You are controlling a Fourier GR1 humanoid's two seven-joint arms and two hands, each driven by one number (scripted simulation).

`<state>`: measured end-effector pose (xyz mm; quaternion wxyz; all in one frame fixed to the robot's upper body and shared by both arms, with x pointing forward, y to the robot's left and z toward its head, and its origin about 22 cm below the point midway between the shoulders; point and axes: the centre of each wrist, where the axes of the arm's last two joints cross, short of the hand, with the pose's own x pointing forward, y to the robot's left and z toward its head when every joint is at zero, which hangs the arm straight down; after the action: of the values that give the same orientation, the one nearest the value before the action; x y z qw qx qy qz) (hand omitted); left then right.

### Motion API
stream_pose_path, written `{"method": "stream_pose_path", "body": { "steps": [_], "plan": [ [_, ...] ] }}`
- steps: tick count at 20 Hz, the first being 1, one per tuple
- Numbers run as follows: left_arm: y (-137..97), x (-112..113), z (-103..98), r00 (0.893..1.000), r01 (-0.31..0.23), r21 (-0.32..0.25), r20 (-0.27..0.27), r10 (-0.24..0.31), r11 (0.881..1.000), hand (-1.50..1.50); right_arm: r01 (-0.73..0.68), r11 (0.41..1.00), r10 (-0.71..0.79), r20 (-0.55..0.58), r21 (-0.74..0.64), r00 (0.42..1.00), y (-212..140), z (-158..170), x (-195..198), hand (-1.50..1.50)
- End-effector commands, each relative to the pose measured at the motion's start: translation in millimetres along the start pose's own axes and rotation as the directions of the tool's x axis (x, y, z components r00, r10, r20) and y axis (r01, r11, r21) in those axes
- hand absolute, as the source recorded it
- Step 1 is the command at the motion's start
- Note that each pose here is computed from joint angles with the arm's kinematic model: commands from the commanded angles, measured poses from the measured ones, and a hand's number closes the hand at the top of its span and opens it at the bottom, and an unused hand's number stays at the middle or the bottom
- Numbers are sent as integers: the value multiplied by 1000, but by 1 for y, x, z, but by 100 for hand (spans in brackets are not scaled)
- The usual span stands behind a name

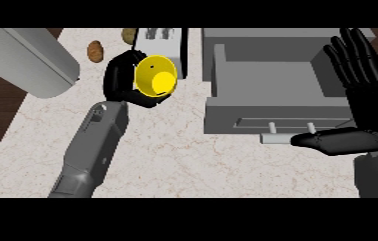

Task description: Pick up the cup, place it into the drawer and close the drawer

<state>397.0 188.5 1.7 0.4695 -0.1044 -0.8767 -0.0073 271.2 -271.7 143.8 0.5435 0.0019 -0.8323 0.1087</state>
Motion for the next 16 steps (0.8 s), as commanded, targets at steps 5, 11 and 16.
{"method": "stream_pose_path", "body": {
  "steps": [5,11,16],
  "plan": [
    [-77,63,-97,999,32,-71,16,-31,997,150,-2,1000,2,10,4,1000,-7,3,15,-150],
    [-134,109,-144,996,79,-78,-24,-81,994,150,-13,1000,14,28,-8,1000,-16,3,-9,-150],
    [-155,100,-154,975,157,-74,-150,-166,985,150,10,1000,-11,24,14,1000,1,-2,2,-150]
  ]
}}
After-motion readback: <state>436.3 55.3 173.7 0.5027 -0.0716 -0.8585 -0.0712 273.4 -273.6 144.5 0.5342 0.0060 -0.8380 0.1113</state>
